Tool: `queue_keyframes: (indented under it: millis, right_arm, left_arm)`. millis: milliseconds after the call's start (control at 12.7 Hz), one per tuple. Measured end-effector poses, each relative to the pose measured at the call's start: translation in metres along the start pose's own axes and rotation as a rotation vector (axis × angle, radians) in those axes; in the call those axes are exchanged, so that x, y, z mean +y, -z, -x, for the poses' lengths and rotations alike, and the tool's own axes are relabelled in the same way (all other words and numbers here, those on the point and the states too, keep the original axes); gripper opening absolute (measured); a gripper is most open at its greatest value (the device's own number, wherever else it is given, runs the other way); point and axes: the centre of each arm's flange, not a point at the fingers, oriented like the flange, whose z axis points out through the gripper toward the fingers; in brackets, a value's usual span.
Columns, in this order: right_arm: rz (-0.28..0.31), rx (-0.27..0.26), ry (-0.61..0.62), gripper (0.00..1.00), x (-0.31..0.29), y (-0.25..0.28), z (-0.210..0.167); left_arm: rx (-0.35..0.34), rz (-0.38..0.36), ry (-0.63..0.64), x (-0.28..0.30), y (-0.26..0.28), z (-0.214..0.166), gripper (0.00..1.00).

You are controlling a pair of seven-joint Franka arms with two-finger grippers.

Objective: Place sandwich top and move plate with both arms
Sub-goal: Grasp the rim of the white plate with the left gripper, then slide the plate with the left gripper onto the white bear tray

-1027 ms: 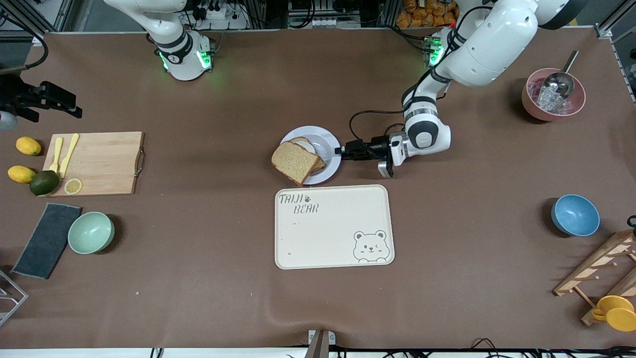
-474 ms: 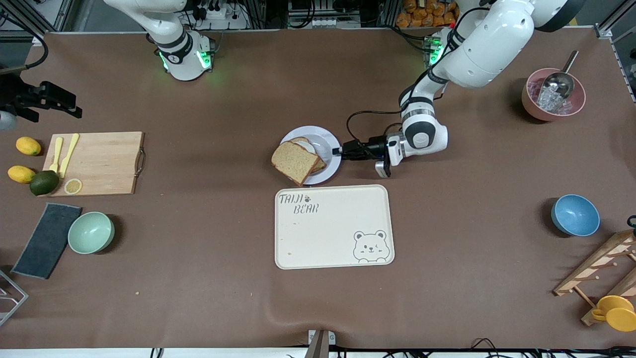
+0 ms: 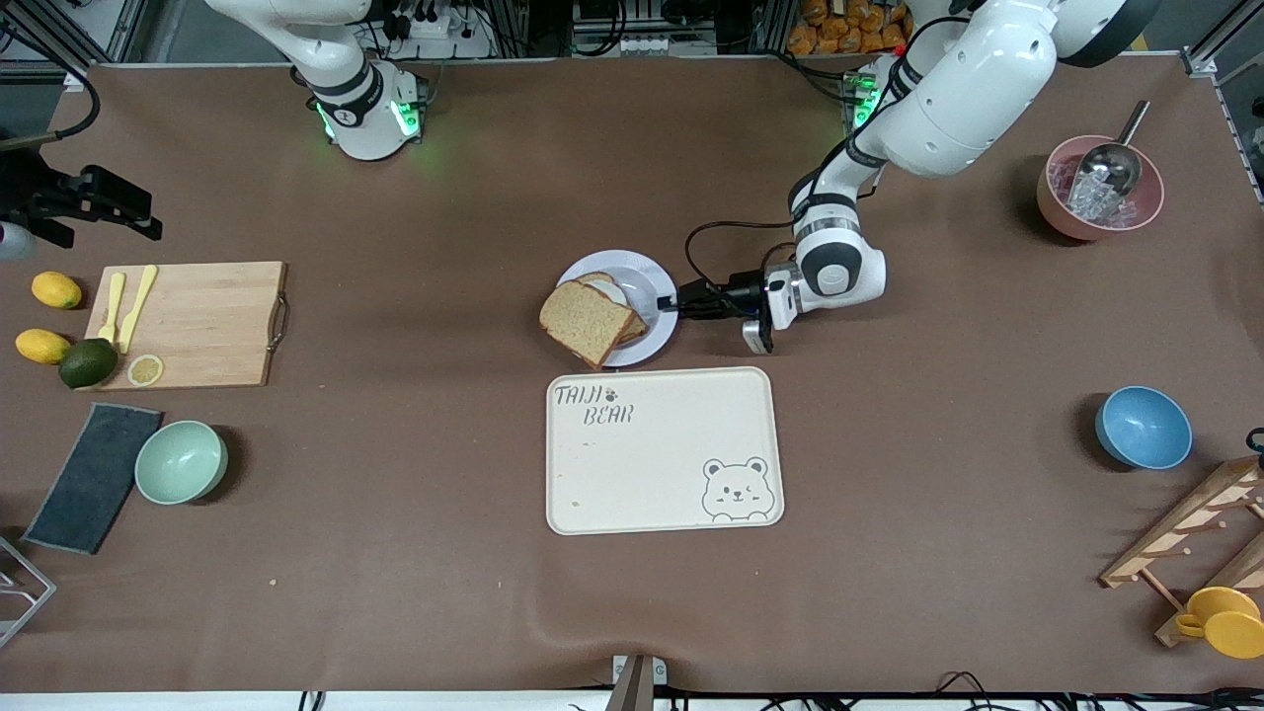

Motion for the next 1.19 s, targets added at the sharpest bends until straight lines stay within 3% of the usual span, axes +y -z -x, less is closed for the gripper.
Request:
queue_keyframes:
  millis: [316,553,1185]
  right_arm:
    - [-0.004,-0.032,-0.005,1.0,0.0017,-0.003,0.0035]
    - [-0.007,-0.062,-0.007,1.0,0.0024,-0.0049,0.006]
    - [-0.006,-0.076,-0.013,1.0,-0.0066,-0.0052,0.0051]
  left_arm:
    - [0.001,-0.001,0.0,-0.0003,-0.0004,0.0001,0.2]
    - [0.0,-0.002,-0.013,-0.001,-0.0008,0.0004,0.06]
    - [0.003,0.0,-0.069,-0.0014,-0.0008,-0.0001,0.04]
